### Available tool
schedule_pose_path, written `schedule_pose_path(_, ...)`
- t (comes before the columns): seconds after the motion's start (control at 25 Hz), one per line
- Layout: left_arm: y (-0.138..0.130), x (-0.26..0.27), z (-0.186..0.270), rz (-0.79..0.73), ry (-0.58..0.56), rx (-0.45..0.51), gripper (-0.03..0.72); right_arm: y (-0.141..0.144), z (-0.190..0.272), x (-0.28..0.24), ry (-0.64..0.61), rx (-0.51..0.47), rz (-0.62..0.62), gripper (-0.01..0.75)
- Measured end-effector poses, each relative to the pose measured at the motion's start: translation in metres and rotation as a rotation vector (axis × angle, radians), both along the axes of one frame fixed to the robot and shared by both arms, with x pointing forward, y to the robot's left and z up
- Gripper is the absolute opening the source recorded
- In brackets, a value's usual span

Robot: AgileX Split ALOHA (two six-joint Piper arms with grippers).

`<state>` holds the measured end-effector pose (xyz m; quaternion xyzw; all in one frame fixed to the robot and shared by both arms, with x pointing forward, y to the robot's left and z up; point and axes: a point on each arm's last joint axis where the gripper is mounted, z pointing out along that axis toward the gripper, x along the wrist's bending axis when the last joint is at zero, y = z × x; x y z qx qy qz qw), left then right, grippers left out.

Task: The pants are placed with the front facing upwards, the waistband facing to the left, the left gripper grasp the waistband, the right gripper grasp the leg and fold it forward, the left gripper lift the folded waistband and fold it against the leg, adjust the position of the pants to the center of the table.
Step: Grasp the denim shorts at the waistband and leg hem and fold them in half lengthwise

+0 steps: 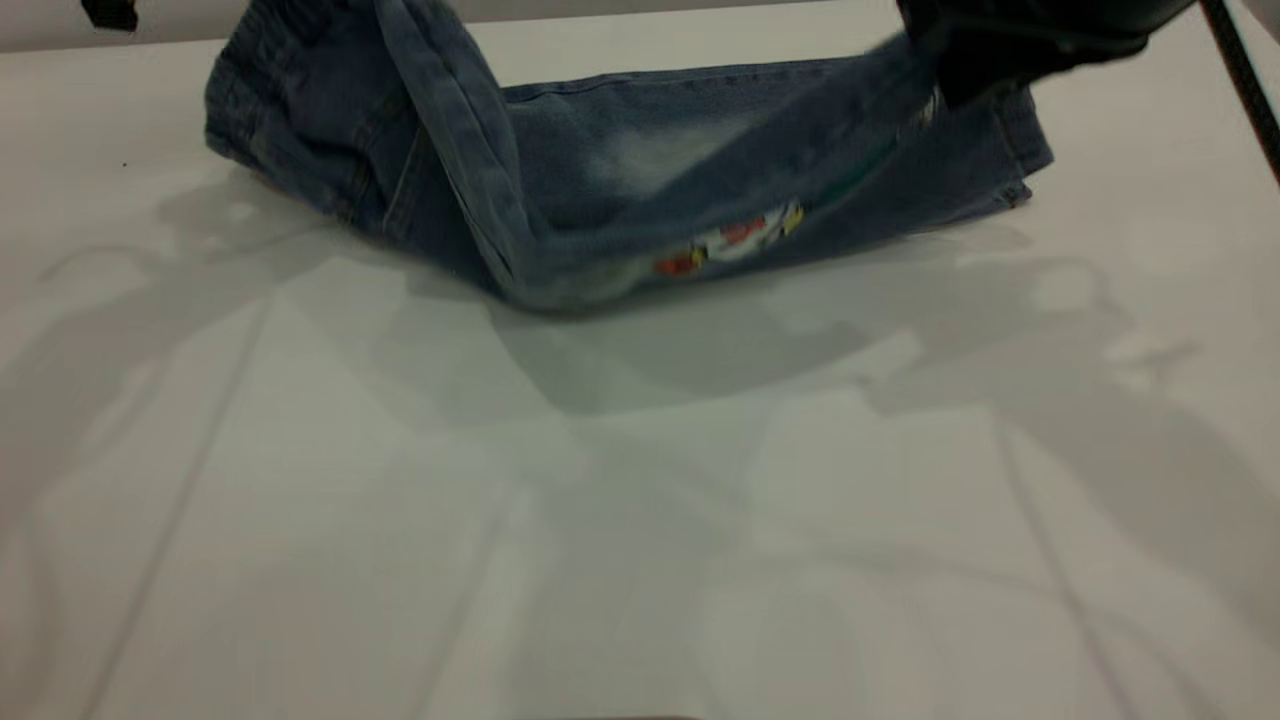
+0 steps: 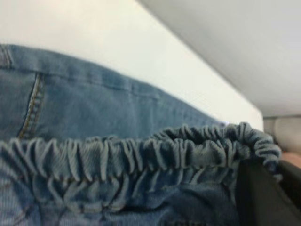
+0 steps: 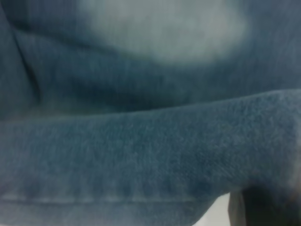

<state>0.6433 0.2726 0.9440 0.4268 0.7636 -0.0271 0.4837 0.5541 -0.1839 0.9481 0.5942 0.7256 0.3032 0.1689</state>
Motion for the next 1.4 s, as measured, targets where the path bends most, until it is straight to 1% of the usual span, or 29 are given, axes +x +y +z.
schedule_pose_path(0.2,0.003,0.001,-0.003,0.037,0.011,0.007,0.038,-0.019,-0.001,0.015,-0.082,0.009,-0.073,0.034)
schedule_pose_path(0.36,0.008,0.002,-0.008,0.112,0.05,0.012,0.038,-0.033,-0.015,0.025,-0.1,0.006,-0.129,0.034)
schedule_pose_path(0.44,0.011,0.003,-0.011,0.158,0.073,0.017,0.038,-0.034,-0.024,0.031,-0.091,0.007,-0.146,0.034)
schedule_pose_path(0.68,0.022,0.004,-0.017,0.3,0.126,0.034,0.038,-0.028,-0.036,0.06,-0.097,0.026,-0.168,0.034)
schedule_pose_path(0.92,0.032,0.006,-0.022,0.401,0.149,0.092,0.038,-0.023,-0.041,0.084,-0.116,0.04,-0.175,0.034)
schedule_pose_path(1.24,0.035,0.03,-0.034,0.439,0.15,0.072,0.038,-0.02,-0.043,0.099,-0.151,0.049,-0.179,0.034)
schedule_pose_path(1.4,0.038,0.039,-0.04,0.464,0.151,0.086,0.038,-0.02,-0.052,0.105,-0.193,0.051,-0.19,0.034)
